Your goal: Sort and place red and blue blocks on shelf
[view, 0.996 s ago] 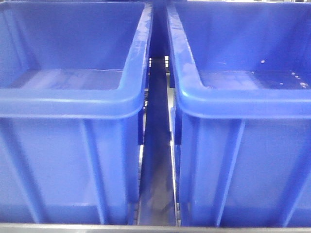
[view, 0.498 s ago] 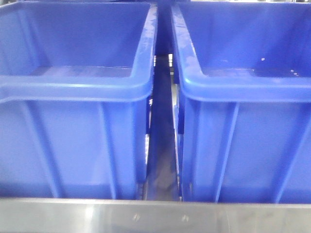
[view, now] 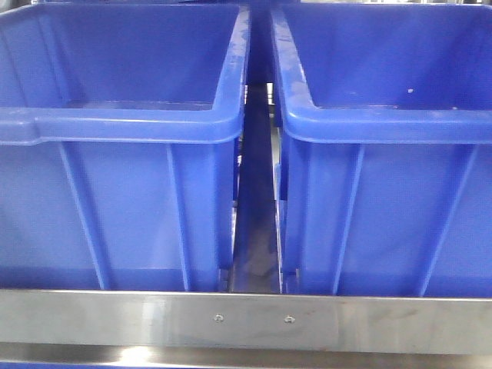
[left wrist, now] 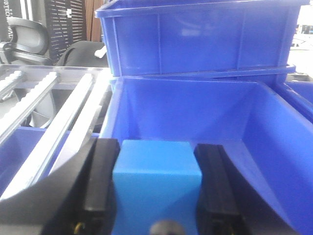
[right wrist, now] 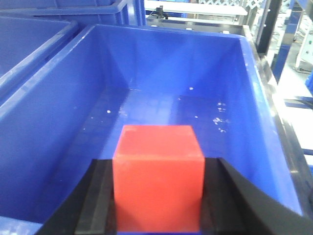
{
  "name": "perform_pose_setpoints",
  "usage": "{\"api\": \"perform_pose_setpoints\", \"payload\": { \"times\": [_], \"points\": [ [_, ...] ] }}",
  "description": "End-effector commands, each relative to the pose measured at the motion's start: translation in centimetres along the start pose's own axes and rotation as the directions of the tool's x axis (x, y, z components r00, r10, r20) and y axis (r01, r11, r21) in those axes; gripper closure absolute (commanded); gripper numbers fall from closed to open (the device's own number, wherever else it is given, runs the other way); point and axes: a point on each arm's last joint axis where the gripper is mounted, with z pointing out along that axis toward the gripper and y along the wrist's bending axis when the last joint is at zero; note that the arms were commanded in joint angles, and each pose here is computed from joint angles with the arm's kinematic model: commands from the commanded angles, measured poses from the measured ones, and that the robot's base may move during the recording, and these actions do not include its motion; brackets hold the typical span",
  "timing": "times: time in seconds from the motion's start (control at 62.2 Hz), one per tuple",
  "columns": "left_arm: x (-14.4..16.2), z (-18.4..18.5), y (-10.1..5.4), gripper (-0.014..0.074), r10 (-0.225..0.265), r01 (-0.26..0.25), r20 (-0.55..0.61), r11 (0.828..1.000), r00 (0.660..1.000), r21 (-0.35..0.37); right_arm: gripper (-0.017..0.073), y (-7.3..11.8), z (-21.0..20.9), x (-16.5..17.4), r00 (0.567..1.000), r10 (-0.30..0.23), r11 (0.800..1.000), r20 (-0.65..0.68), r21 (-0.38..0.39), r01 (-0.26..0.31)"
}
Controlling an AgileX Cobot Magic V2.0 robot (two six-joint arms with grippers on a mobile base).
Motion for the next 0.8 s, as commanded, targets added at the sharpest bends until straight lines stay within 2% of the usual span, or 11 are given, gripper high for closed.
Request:
{"api": "perform_pose_setpoints", "payload": {
  "times": [0.0,0.787],
  "points": [
    [-1.79,-0.04,-0.07,0.0462,-0.012,0.012,0.114,1.000,0.993,0.005,0.0504,-0.04,-0.18,-1.63,0.994,-0.010,1.000,0.107,0.010,0.009],
    [-1.79,-0.04,-0.07,0.0462,-0.012,0.012,0.114,1.000,0.993,0.005,0.0504,-0.04,-0.18,-1.63,0.994,-0.010,1.000,0.107,0.010,0.009]
  ]
}}
